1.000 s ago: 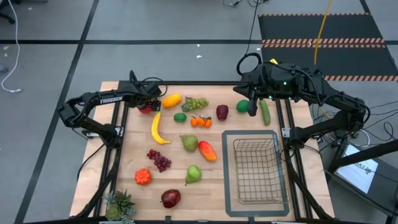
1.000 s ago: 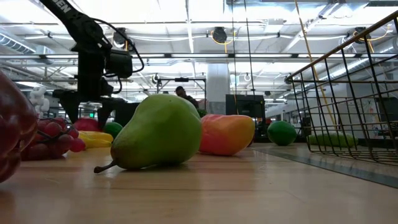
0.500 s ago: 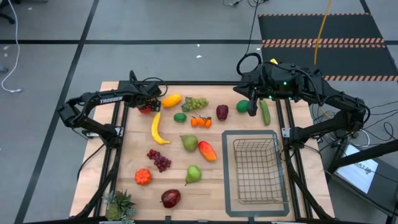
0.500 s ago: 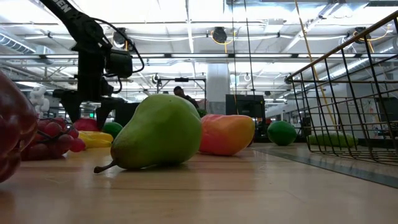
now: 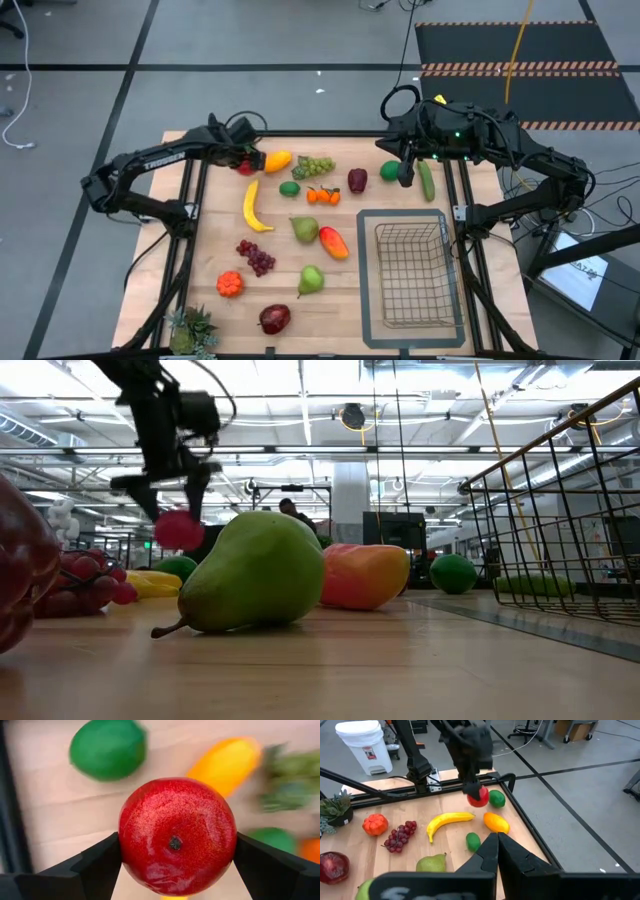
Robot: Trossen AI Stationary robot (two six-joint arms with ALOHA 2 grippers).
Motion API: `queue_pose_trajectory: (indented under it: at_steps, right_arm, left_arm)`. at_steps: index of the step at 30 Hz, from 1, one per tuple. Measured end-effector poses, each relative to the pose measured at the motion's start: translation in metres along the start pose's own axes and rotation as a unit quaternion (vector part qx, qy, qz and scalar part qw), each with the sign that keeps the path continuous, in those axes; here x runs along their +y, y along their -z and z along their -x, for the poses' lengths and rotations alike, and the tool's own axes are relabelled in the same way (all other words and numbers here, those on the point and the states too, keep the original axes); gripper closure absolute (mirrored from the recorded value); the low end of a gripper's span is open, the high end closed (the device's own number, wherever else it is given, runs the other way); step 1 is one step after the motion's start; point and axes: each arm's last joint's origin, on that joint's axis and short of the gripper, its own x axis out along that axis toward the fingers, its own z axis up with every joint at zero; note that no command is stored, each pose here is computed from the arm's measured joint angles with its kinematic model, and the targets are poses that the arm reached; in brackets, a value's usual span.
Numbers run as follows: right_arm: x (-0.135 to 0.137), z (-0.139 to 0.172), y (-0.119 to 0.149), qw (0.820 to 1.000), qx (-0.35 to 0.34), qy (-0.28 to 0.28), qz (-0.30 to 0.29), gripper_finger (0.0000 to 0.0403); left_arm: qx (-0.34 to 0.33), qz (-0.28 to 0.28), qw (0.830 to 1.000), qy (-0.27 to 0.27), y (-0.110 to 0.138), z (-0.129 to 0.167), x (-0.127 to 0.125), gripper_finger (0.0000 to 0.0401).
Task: Build produce basket
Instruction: Put the red apple into the wire basket
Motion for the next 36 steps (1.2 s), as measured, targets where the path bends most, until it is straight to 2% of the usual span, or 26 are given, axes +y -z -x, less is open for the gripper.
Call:
queue_pose_trajectory:
  at_steps: [7,11,15,18,23,27,36]
  right_arm:
    - [0.0,-0.002,0.001,1.0,0.0,0.0,0.0,0.0403]
    - [0.001,-0.009,0.007,1.0,0.008,0.0,-0.001,0.0403]
    - [0.002,-0.019,0.01,1.0,-0.01,-0.002,-0.027,0.0403]
    - [0.003,-0.022,0.007,0.998,-0.036,-0.005,-0.047,0.0403]
    - [0.004,-0.025,0.002,0.995,-0.078,-0.01,-0.066,0.0403]
    - [0.004,-0.024,-0.006,0.99,-0.123,-0.016,-0.069,0.04]
    - [0.004,-0.017,-0.024,0.973,-0.218,-0.021,-0.066,0.0345]
  left_arm:
    - [-0.064,0.007,0.992,0.104,-0.006,0.058,-0.014,0.0051]
    - [-0.102,0.016,0.983,0.154,-0.009,0.09,-0.019,0.0051]
    - [-0.141,0.014,0.968,0.209,-0.01,0.12,-0.025,0.005]
    - [-0.172,0.021,0.951,0.257,-0.01,0.137,-0.029,0.005]
    - [-0.223,0.04,0.911,0.345,-0.011,0.16,-0.037,0.005]
    - [-0.254,0.039,0.881,0.396,-0.012,0.171,-0.045,0.005]
    - [-0.294,0.046,0.826,0.479,-0.015,0.186,-0.061,0.005]
